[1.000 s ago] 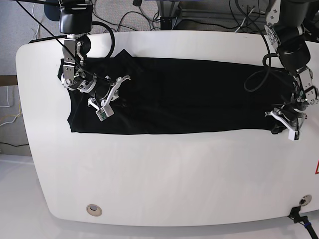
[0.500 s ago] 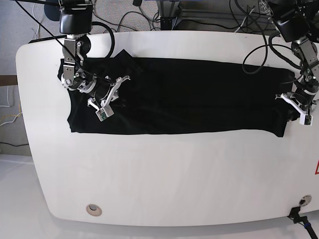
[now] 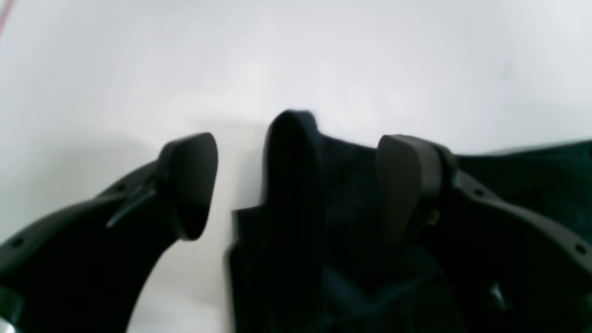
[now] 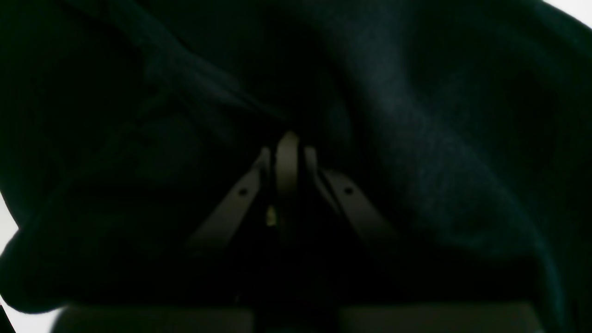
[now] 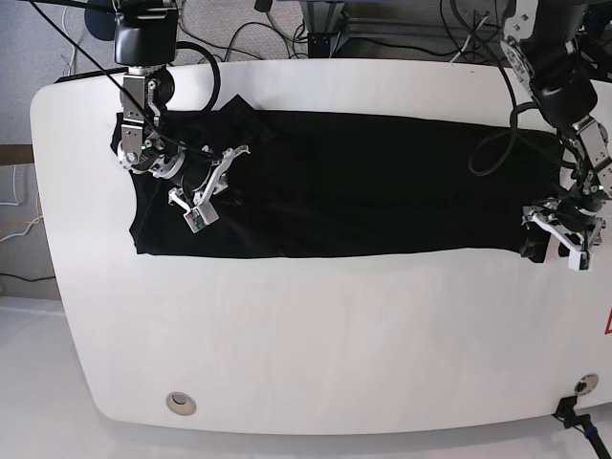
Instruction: Fold the T-shirt properly
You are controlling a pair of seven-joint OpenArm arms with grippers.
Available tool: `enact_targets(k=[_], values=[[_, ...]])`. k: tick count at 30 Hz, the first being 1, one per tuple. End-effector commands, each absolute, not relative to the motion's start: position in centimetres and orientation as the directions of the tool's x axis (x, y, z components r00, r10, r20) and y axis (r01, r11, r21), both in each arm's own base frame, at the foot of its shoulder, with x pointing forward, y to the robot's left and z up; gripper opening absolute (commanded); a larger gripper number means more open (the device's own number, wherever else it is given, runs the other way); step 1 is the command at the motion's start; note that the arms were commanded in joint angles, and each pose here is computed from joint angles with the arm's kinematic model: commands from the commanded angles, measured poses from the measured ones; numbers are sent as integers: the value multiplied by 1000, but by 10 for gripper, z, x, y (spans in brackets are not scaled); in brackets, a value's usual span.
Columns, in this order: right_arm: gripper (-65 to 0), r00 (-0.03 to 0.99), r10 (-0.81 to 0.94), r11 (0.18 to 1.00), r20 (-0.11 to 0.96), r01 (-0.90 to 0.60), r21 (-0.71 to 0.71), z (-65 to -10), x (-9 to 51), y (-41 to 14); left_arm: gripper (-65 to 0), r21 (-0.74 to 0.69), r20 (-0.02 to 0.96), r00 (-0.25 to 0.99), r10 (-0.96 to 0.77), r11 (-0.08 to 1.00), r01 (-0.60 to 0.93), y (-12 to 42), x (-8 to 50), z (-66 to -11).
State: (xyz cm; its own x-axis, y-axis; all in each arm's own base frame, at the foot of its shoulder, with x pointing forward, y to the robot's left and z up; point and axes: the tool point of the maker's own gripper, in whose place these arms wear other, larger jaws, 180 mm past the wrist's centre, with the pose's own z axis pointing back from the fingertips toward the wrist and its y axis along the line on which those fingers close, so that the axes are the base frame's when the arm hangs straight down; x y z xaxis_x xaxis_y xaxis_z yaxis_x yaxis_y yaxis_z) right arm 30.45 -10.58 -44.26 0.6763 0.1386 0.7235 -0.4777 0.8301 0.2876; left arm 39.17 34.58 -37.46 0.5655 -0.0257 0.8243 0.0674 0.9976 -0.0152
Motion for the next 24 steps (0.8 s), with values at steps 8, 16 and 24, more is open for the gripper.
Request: enact_targets(k=[8,16,24], values=[[-650,784,303,852,542,-477,213,-485,266,-126,-181,-88,847,531,31,993,83,338,415,-377],[-650,784,304,853,542,-478,212,-485,266,-127,-585,-87,850,525,33,993,78,341,414,-376],[-650,784,302,852,543,-477,215,-485,266,-125,-587,15,900,433,-46,997,74,354,397,-347]])
